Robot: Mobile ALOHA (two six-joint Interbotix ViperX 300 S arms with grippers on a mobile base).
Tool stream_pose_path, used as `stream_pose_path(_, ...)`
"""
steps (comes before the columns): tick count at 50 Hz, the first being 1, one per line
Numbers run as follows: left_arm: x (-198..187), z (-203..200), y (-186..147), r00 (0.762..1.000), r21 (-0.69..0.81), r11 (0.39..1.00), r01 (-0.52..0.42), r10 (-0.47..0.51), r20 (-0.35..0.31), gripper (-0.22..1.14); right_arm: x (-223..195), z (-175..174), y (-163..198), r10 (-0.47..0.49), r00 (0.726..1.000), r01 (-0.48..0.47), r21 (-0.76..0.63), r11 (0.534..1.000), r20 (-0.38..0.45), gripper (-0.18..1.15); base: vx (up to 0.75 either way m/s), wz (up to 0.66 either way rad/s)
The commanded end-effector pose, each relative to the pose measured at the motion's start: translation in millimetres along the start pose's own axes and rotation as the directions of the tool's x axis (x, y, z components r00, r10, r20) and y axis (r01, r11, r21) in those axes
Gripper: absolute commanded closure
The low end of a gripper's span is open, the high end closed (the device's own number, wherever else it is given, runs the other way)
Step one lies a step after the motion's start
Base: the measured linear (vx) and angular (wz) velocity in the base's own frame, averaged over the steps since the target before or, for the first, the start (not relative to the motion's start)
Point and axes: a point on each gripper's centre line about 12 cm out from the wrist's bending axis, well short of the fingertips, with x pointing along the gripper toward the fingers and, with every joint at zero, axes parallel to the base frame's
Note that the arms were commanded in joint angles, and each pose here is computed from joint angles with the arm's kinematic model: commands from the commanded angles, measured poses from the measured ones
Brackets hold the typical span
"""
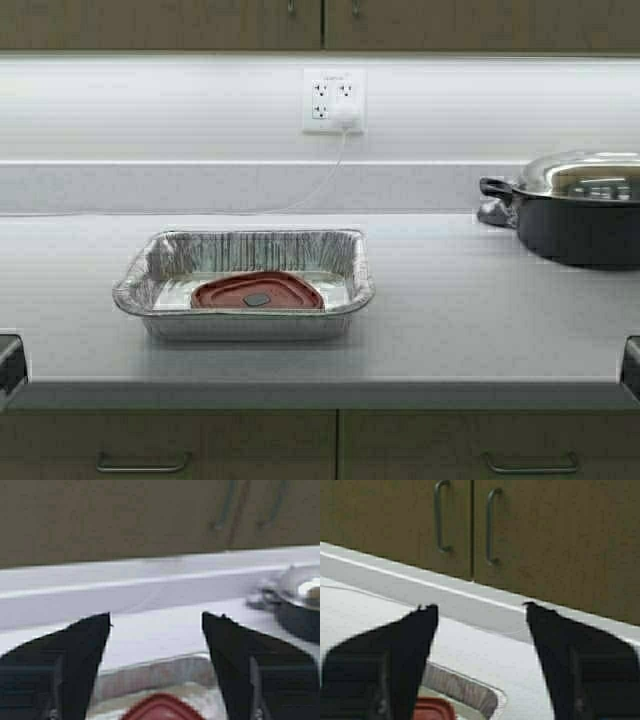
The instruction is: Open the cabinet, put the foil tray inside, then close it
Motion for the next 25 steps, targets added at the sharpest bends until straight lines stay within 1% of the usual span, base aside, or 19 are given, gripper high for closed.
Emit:
stream_pose_path(1,19,-5,-11,0.998,-0.011,0.998,0.058,-0.058,-0.002,-0.10,37,3,5,0.023,1.000,-0.023,0.031,0.999,-0.010,-0.07,0.02,0.01)
stream_pose_path(9,63,-2,-18,0.997,0.000,0.997,0.077,-0.077,-0.007,-0.10,91,7,14,0.048,0.998,-0.049,0.023,0.999,0.035,-0.06,-0.01,0.02)
stream_pose_path(18,129,10,-36,0.993,0.047,0.993,0.111,-0.113,0.034,-0.10,139,14,10,-0.052,0.996,0.049,0.052,0.997,0.069,-0.06,-0.02,0.01)
stream_pose_path(25,173,15,-52,0.991,0.015,0.994,0.109,-0.109,0.079,-0.10,167,21,15,-0.148,0.984,0.145,0.040,0.989,0.099,-0.06,-0.02,0.01)
